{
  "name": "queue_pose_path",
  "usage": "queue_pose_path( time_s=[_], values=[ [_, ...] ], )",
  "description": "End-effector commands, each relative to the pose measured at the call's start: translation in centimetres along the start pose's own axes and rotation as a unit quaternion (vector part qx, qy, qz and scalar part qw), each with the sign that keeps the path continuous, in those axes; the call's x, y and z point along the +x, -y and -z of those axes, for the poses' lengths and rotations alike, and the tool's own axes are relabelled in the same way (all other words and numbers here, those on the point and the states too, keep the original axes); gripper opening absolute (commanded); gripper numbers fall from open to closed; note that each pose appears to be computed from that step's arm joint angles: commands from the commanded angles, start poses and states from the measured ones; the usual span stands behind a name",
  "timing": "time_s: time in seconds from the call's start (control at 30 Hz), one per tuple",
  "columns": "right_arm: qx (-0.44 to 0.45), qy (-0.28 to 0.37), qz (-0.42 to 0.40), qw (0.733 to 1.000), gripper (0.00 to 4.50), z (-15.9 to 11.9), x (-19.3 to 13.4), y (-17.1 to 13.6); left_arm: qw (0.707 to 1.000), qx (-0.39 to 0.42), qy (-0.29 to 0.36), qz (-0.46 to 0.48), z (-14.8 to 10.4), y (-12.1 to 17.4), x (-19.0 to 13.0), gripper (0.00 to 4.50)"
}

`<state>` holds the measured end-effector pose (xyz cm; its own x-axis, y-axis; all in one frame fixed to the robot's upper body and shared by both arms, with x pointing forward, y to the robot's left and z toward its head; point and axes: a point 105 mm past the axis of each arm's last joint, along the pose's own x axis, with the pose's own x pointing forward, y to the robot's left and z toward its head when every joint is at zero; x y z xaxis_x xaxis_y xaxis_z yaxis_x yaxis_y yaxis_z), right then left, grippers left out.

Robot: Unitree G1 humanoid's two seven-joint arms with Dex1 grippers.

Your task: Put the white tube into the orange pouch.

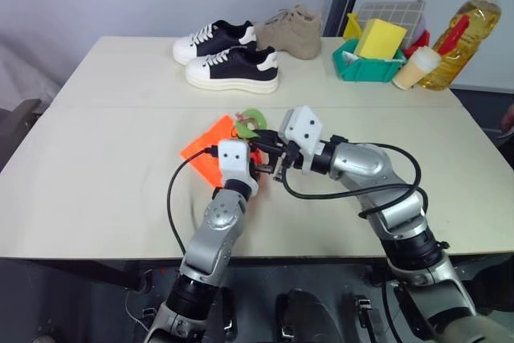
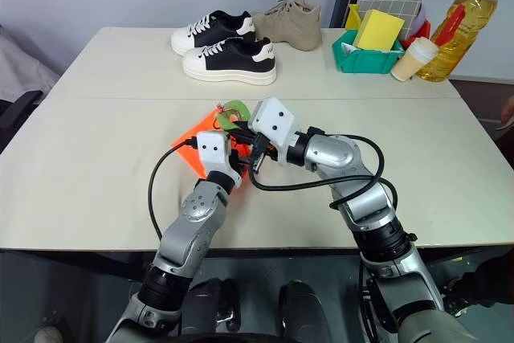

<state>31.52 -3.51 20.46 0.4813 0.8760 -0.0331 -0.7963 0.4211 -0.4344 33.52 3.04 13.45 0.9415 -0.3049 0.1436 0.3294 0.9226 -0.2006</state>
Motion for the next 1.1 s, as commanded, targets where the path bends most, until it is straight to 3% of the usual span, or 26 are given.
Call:
queue_pose_path(
  time_s=[0.03,0.07,0.2,0.67,0.97,1.1],
  values=[
    [-0.022,0.019,-0.005,1.000,0.02,-1.2,0.1,-0.1,0.997,-0.077,0.027,0.007,-1.2,2.2,0.3,4.50],
    [-0.022,0.019,-0.006,1.000,0.02,-1.2,0.1,-0.2,0.996,-0.078,0.029,0.008,-1.3,2.2,0.2,4.50],
    [-0.022,0.021,-0.005,1.000,0.00,-1.2,0.2,-0.2,0.997,-0.061,0.041,0.026,-1.9,2.5,0.2,3.27],
    [-0.025,0.018,0.012,0.999,0.00,0.2,-0.3,1.6,0.994,0.038,0.013,0.104,-1.3,1.6,-0.1,3.27],
    [-0.056,-0.019,0.102,0.993,0.00,1.4,-3.3,5.6,0.984,0.064,0.004,0.166,-1.7,-1.3,-1.3,3.27],
    [-0.063,-0.029,0.117,0.991,0.00,1.1,-4.9,5.7,0.976,0.048,0.008,0.212,-2.6,-1.9,-1.9,3.27]
  ],
)
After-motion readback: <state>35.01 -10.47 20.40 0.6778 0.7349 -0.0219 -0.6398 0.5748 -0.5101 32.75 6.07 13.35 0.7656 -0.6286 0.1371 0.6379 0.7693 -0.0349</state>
